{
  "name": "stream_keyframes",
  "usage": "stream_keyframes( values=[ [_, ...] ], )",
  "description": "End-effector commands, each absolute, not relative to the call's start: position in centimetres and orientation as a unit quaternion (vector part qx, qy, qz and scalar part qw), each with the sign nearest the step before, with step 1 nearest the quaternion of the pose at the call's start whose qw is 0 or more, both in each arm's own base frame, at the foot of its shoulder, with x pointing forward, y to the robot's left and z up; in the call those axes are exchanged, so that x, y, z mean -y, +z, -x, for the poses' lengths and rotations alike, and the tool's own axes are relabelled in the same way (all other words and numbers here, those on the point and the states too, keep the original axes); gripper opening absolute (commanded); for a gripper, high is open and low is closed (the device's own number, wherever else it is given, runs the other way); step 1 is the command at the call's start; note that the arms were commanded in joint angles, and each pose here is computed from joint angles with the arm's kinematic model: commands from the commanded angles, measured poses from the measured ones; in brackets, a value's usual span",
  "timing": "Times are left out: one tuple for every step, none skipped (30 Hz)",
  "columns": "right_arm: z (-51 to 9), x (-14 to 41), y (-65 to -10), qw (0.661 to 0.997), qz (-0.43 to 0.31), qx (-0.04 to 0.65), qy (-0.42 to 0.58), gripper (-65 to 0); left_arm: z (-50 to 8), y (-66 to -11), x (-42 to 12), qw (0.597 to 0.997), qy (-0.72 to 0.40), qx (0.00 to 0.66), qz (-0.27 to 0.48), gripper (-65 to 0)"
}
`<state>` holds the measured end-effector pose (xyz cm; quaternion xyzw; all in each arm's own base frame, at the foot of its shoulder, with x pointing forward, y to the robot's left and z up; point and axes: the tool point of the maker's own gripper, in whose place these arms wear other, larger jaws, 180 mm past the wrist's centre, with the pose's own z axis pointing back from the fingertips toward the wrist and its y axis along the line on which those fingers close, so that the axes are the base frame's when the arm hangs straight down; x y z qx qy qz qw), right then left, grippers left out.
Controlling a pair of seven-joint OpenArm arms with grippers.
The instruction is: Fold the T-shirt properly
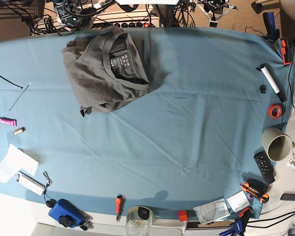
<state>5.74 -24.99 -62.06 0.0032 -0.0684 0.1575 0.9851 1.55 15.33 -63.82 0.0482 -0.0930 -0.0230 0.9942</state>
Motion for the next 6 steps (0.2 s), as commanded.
stream_keyframes(
  values=[
    [-6.1, 25.8, -61.8, 0.985, 0.004, 0.071, 0.158, -65.0, -1.4, -63.7, -15.9, 0.993, -0.020, 0.096, -0.063, -65.0],
    [-6.1, 25.9, -61.8, 0.985, 0.004, 0.071, 0.158, -65.0, -1.4, -63.6, -16.3, 0.992, -0.017, 0.096, -0.075, -65.0],
    [-6.1, 25.9, -61.8, 0.985, 0.005, 0.071, 0.158, -65.0, -1.3, -63.5, -16.8, 0.991, -0.014, 0.096, -0.088, -65.0],
    [-6.1, 26.0, -61.8, 0.985, 0.005, 0.071, 0.158, -65.0, -1.3, -63.5, -17.2, 0.990, -0.012, 0.096, -0.100, -65.0],
    [-6.1, 26.0, -61.8, 0.985, 0.005, 0.071, 0.158, -65.0, -1.3, -63.3, -17.7, 0.989, -0.009, 0.096, -0.113, -65.0],
    [-6.1, 25.9, -61.8, 0.985, 0.005, 0.071, 0.158, -65.0, -1.3, -63.2, -18.2, 0.987, -0.006, 0.097, -0.126, -65.0]
  ],
)
